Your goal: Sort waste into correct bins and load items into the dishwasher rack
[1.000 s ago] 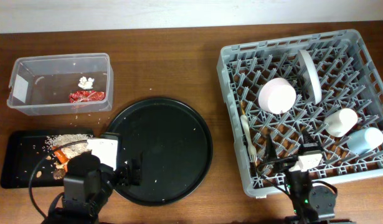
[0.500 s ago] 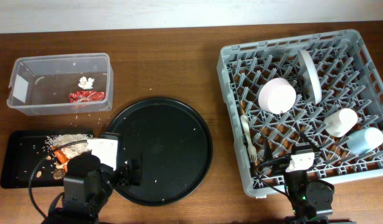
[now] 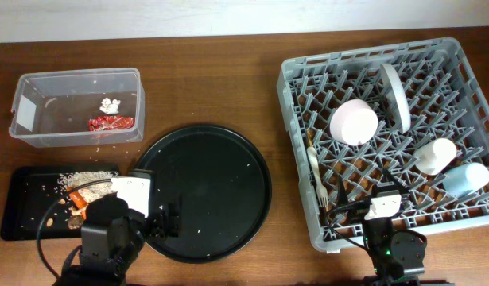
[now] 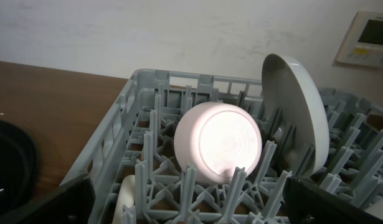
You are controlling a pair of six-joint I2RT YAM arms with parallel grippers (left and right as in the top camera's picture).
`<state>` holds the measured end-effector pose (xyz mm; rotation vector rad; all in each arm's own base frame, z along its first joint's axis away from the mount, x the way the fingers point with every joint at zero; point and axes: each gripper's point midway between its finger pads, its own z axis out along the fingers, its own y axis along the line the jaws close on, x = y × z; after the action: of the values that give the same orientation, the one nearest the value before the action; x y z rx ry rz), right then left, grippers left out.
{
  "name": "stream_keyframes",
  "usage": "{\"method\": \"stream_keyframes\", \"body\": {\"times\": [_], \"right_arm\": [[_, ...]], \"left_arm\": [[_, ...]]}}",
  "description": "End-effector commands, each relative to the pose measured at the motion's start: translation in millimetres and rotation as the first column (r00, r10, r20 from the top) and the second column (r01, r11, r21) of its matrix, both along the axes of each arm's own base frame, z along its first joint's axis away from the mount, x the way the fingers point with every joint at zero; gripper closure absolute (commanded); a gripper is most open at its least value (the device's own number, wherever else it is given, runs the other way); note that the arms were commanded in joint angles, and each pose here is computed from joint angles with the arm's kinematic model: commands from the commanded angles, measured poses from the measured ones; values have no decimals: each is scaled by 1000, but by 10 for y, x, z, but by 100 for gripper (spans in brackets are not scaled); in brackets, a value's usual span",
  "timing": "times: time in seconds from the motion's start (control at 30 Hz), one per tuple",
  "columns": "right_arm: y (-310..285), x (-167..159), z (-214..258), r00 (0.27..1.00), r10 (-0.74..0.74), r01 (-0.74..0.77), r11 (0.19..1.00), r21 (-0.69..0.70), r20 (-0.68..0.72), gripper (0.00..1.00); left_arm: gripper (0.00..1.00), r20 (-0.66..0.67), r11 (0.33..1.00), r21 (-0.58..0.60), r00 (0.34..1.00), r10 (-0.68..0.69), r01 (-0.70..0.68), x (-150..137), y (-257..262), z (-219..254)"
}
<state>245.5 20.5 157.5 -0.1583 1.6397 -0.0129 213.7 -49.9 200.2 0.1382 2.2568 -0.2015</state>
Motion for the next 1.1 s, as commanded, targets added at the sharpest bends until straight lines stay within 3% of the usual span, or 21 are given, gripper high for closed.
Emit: {"method": "stream_keyframes", "body": {"times": [0.0,0.37,0.6,0.73,0.9,0.97,1.07], "right_arm": [[-7,-2,-18,1000,-7,7,1000,0,-2,1],[-7,-2,-18,1000,-7,7,1000,0,-2,1],[-7,-2,-18,1000,-7,7,1000,0,-2,1],[-7,-2,-18,1000,-7,7,1000,0,-2,1],[-7,-2,-18,1000,-7,7,1000,0,-2,1],[-7,-2,-18,1000,-7,7,1000,0,-2,1],[-7,-2,-18,1000,-7,7,1000,0,-2,1]], "left_arm": [[1,0,1000,2,1000,10,-10,-3,15,-16],[1,48,999,16,998,42,-42,-76,102,20],[1,227,992,-27,966,126,-123,-10,268,-226],[1,404,990,-77,904,139,-118,162,265,-234],[1,670,988,-127,727,151,-88,291,266,46],[1,753,991,-114,644,136,-76,281,267,184],[1,769,999,7,639,26,-49,271,192,183]]}}
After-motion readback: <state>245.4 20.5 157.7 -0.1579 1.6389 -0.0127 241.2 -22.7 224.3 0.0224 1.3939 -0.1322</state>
